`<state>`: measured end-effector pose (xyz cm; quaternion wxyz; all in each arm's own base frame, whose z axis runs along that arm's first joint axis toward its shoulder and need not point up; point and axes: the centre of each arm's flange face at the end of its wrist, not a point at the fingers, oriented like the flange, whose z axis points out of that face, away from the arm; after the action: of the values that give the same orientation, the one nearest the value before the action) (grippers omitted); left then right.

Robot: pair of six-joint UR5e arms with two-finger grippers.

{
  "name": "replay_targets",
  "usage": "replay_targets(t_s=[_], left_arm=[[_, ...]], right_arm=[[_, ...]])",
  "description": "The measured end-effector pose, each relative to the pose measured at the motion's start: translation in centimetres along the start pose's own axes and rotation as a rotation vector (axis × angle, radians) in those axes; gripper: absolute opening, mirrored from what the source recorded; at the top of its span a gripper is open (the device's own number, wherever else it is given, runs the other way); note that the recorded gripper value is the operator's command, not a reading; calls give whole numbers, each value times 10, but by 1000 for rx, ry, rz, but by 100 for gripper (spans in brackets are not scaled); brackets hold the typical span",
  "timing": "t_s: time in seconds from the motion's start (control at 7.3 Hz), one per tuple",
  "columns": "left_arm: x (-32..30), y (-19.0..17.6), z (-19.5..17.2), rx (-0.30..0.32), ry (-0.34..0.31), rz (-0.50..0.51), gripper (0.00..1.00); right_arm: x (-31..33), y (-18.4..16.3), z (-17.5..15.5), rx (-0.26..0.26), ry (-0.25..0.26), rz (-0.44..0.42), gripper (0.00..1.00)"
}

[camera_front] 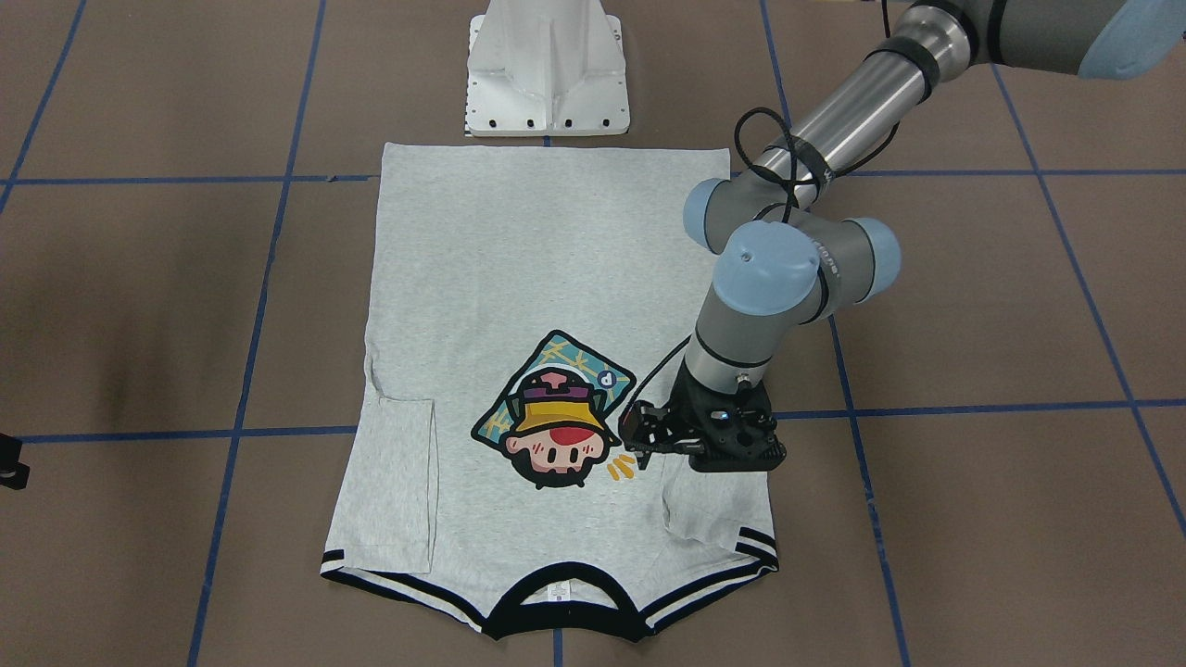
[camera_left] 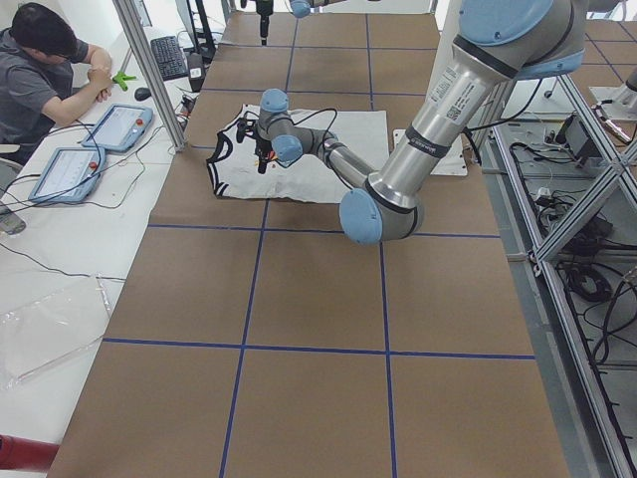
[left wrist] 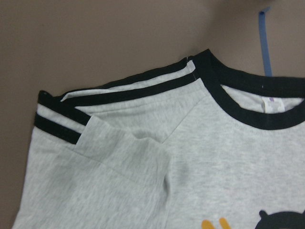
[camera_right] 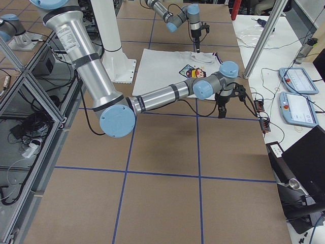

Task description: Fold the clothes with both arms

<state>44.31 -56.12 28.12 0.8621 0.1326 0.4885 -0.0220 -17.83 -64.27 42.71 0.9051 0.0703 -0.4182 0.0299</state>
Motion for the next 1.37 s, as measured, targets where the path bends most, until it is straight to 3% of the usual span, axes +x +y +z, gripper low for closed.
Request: replay_targets(t_s=[0.27, 0.55, 0.96, 1.23, 1.37], left_arm=[[-26, 55, -52, -25, 72, 25, 100], [-54, 121, -89, -54, 99, 32, 100], [-54, 223, -75, -93, 113, -51, 100], [-70, 285, -60, -121, 123, -102, 100], [-75, 309, -55, -148, 119, -125, 100]], right_arm=[[-43, 96, -12, 27, -67, 111, 100], [-109, 219, -19, 25, -90, 204, 100], [-196, 365, -4, 19, -109, 300, 100], [-222, 432, 17, 72, -102, 334, 100], [-227, 449, 22, 82, -102, 338, 100]])
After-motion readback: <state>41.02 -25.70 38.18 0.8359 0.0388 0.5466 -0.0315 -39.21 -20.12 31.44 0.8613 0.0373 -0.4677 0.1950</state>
